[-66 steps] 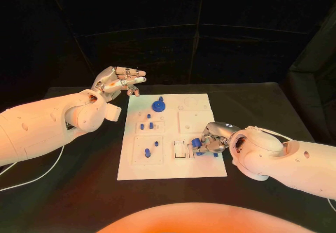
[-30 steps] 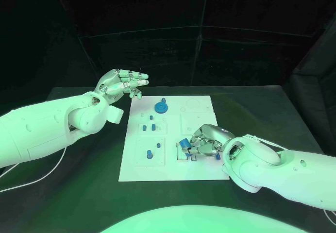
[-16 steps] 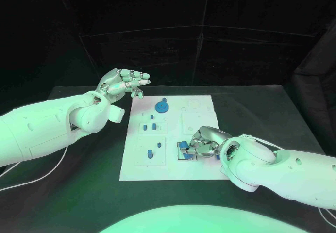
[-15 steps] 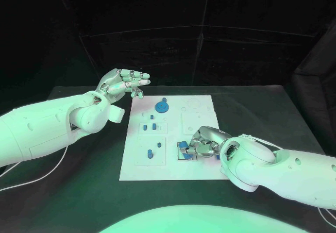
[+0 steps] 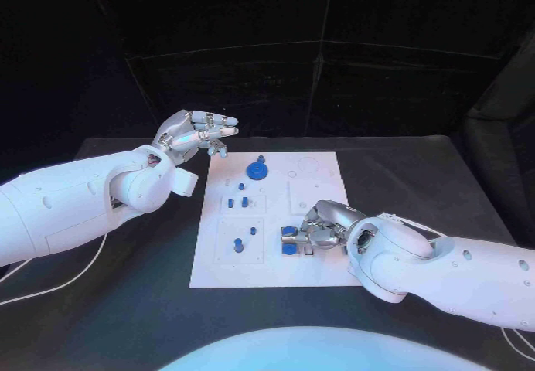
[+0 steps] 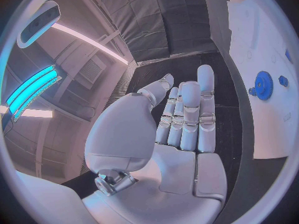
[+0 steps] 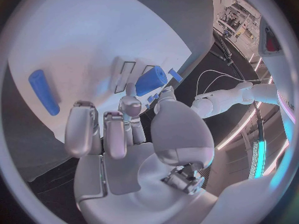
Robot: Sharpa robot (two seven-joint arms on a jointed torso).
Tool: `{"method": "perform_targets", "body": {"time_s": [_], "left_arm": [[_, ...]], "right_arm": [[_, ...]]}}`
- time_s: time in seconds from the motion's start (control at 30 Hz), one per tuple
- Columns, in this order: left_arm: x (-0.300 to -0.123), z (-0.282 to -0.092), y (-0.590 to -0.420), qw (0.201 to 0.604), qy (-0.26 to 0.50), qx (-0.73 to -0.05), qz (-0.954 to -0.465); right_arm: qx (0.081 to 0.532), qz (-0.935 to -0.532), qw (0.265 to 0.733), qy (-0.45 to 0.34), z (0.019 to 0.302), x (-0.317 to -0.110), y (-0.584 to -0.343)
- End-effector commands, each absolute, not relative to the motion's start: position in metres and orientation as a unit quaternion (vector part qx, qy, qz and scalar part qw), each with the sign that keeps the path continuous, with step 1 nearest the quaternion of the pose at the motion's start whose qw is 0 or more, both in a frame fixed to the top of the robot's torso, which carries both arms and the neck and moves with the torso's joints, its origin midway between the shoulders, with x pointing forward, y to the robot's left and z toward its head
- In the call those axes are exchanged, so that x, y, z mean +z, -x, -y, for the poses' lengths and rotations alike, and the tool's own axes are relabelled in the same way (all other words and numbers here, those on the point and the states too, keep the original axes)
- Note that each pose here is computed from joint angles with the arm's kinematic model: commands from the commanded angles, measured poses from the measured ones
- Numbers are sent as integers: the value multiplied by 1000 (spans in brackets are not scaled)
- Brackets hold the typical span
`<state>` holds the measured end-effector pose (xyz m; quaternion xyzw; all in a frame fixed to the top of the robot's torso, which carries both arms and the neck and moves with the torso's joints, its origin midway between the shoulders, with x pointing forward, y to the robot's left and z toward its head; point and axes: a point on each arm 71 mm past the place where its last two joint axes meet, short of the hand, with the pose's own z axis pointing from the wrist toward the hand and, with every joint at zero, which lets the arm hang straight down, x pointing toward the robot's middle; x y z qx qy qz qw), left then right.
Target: Assemble the parts on the task board
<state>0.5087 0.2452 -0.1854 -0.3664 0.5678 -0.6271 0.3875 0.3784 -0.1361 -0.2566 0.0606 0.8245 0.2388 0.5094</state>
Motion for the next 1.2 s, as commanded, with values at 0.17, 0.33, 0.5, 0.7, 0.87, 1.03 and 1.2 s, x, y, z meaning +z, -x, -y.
{"method": "perform_targets", "body": {"time_s": [0.17,0.33,0.5,0.7,0.87,1.03,1.2], "left_arm": [[-184,-244,-509,383,365,-631,-567],[-184,-244,-509,383,366,-631,-567],[-185,-245,-509,383,366,-630,-568],[-185,-244,-509,382,366,-631,-568],[-185,-244,-510,381,366,-630,-568],[-185,-244,-510,381,366,-630,-569],[-185,-245,-510,382,366,-630,-569]], "right_arm": [[263,-813,517,-53,133,-252,-377],[274,-811,515,-44,134,-250,-374],[276,-811,514,-33,137,-249,-372],[270,-811,518,-28,137,-250,-373],[256,-812,523,-32,140,-252,-377],[251,-813,524,-32,140,-254,-379],[254,-810,527,-34,141,-253,-380]]}}
